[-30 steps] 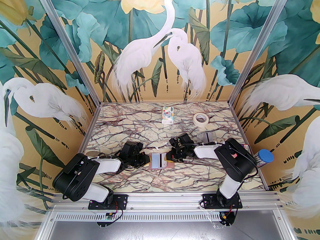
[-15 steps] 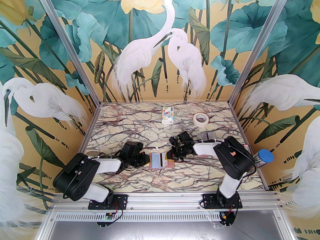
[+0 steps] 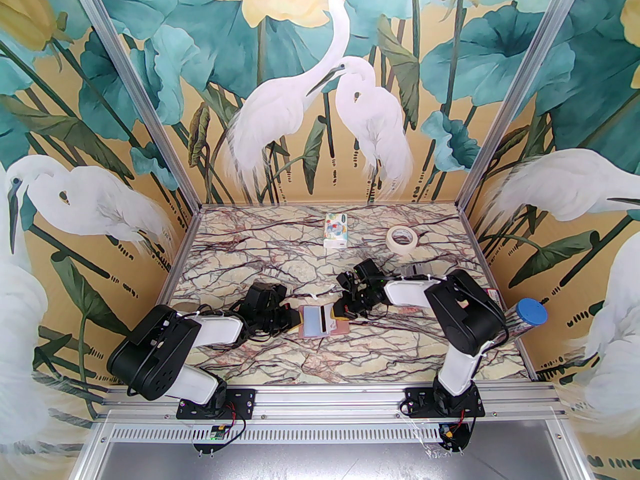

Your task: Put the credit cards into the card holder

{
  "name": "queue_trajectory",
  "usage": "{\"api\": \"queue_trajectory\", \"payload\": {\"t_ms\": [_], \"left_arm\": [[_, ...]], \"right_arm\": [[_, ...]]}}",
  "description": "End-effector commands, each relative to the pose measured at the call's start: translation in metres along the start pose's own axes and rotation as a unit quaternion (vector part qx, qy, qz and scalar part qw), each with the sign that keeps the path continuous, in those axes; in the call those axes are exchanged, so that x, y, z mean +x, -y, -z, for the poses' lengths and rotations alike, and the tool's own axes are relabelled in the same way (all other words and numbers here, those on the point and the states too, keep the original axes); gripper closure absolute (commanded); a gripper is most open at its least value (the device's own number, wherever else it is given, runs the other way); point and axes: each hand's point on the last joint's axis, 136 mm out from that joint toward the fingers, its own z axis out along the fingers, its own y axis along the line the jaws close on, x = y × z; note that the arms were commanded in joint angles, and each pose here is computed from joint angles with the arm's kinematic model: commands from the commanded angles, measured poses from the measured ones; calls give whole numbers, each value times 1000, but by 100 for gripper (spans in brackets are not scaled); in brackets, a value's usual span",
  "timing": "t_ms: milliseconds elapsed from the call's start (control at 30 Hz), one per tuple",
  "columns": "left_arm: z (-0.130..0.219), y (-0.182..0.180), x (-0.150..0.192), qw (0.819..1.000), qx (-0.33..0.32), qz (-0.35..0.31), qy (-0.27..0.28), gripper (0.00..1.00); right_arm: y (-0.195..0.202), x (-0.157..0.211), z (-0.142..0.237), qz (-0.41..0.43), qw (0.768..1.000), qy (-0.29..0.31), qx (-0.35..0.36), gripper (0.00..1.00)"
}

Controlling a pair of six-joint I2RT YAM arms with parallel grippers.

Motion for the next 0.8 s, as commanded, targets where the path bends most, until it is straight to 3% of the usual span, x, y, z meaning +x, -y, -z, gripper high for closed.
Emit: {"api": "queue_trajectory", "payload": {"t_ms": [0,767], "left_arm": [[-6,-42,19,996,-76,27,-23,95],[-6,-45,21,996,-80,29,-25,95]], "right_arm": [[16,5,-5,-13,1000,-12,25,100],[14,4,-3,-19,1000,14,21,100]]}}
